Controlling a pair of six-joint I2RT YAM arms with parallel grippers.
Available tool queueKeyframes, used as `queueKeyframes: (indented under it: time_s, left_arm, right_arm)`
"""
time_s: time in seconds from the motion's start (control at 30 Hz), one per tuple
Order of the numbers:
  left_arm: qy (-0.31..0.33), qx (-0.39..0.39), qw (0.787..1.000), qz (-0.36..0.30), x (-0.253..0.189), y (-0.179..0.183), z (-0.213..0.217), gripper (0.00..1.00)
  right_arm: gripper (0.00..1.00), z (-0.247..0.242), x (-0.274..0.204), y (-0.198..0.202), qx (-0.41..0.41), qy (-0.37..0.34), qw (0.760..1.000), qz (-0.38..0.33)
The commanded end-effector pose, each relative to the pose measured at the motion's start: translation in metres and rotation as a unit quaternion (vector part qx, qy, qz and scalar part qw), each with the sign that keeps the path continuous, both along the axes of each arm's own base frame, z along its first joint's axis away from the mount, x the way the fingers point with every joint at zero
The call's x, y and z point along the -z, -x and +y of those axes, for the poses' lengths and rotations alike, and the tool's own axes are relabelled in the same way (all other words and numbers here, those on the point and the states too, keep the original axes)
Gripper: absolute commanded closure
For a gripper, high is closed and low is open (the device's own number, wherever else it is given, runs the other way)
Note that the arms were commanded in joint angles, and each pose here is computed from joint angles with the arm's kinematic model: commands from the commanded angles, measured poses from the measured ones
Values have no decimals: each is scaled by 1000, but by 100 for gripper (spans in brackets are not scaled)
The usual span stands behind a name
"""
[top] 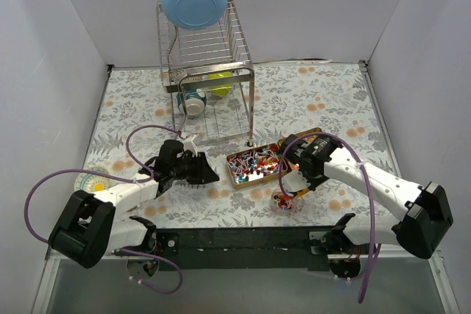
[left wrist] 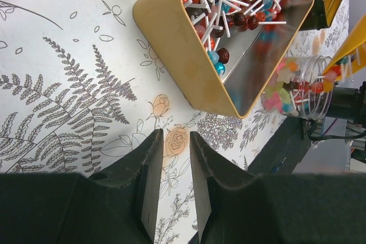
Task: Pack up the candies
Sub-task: Place the fake candies in the packing bottle, then place the spatula at the center of the board.
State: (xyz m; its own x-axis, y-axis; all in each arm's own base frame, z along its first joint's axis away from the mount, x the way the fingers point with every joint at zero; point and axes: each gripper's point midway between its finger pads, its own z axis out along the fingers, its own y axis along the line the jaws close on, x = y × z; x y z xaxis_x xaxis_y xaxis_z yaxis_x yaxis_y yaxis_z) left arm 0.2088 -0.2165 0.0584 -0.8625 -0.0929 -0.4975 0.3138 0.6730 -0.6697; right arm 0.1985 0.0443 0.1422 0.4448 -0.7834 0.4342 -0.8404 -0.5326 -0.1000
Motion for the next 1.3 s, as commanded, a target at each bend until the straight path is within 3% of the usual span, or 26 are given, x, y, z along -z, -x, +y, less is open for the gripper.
queueKeyframes:
  time_s: [0.0, 0.17, 0.43, 0.57, 0.63, 0.77, 0.87, 0.93, 1.07, 1.13, 1.2, 1.27]
  left_arm:
    - [8, -27, 999, -37, -13, -21, 2, 75]
    - [7, -25, 999, -36, -11, -16, 4, 72]
    - [9, -21, 999, -40, -13, -15, 4, 59]
    - [14, -1, 999, -37, -12, -5, 3, 57]
    - [19, 15, 999, -33, -14, 2, 1, 56]
    - [39, 60, 997, -36, -32, 15, -6, 55]
    - [54, 107, 992, -41, -39, 28, -12, 54]
    - [50, 132, 989, -37, -35, 40, -14, 53]
    - [48, 168, 984, -45, -35, 52, -20, 52]
    - [48, 179, 982, -44, -36, 56, -21, 53]
    - [49, 182, 981, -45, -40, 54, -22, 53]
    - [46, 183, 981, -46, -44, 49, -24, 52]
  right_arm:
    - [99, -2, -22, -10, -16, 38, 999, -28]
    - [99, 3, -31, -20, -30, 54, 997, -45]
    - [99, 8, -44, -30, -53, 75, 994, -62]
    - [99, 7, -48, -30, -45, 52, 996, -64]
    - [99, 2, -44, -29, -15, 22, 998, -50]
    - [99, -4, -38, -47, 128, -89, 987, -49]
    - [99, -8, -41, -77, 252, -205, 944, -60]
    - [99, -21, -47, -103, 344, -281, 892, -84]
    - [99, -55, -25, -141, 491, -336, 800, -70]
    - [99, -73, -17, -153, 557, -369, 742, -59]
    - [99, -90, -8, -173, 597, -386, 702, -51]
    - [99, -99, 10, -185, 628, -384, 676, -36]
